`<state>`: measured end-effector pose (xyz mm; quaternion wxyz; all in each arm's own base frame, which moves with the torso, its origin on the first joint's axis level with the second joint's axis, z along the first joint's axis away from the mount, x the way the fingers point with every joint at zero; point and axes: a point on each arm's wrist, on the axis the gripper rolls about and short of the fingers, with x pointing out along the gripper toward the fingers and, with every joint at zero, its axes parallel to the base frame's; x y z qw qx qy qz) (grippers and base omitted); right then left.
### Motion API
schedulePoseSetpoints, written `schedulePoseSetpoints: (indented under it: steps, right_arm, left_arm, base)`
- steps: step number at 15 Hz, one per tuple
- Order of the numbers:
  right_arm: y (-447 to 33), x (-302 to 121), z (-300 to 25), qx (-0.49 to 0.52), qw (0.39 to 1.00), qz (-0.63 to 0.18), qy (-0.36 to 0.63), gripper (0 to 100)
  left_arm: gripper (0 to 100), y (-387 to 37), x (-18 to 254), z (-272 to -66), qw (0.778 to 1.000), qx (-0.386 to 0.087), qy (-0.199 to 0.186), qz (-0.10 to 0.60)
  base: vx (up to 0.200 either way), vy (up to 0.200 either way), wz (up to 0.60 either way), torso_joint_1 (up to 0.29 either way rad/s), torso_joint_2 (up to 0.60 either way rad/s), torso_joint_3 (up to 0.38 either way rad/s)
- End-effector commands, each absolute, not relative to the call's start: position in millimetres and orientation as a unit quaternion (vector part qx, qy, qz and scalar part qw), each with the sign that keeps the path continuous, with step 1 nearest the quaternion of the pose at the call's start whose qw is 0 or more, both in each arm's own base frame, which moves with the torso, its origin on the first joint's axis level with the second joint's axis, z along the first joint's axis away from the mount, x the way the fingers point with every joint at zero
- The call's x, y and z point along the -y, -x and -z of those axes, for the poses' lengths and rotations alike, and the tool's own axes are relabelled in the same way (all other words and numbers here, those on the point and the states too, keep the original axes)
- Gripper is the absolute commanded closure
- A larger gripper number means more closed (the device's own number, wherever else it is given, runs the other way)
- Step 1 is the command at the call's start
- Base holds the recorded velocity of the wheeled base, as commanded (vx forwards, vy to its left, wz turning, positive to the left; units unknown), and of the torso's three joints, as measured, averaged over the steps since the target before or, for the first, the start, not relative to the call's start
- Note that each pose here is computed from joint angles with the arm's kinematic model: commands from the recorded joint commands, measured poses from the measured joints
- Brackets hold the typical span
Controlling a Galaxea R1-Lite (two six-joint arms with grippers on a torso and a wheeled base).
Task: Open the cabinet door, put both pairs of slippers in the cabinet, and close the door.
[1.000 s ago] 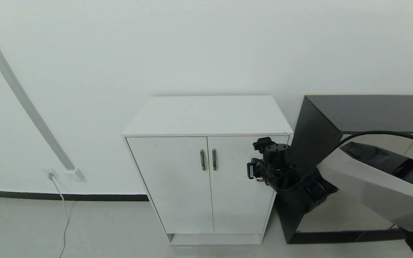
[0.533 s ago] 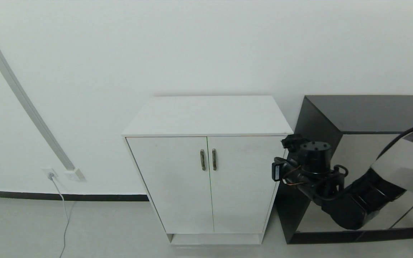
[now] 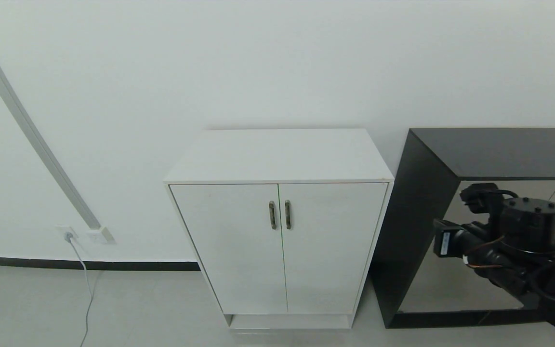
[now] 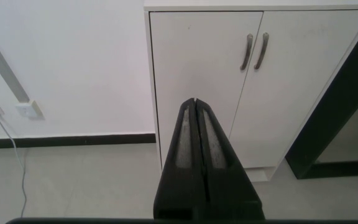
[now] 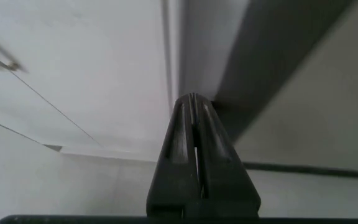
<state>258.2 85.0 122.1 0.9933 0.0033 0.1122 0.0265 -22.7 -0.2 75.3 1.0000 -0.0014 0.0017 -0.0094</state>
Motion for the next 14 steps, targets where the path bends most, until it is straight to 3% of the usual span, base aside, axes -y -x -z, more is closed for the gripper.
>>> schedulePoseSetpoints:
  steps: [1,8,14]
  right_arm:
    - [-221.5,-54.1,-135.5,-0.087,0.996,0.009,-0.013,100]
    - [-145.4,4.6,-141.8,-0.049,0.99,0.129,0.003,100]
    - [-86.4,5.6,-137.2,-0.058,0.994,0.088,0.001,100]
  left_arm:
    - [100,22.7,0.2,-75.4,1.0,-0.002,0.002,0.009]
    - [100,22.7,0.2,-75.4,1.0,-0.002,0.002,0.009]
    - [100,22.7,0.2,-75.4,1.0,-0.002,0.002,0.009]
  base:
    - [0.0,0.0,0.0,0.0,0.0,0.0]
    - [0.0,0.0,0.0,0.0,0.0,0.0]
    - [0.0,0.0,0.0,0.0,0.0,0.0]
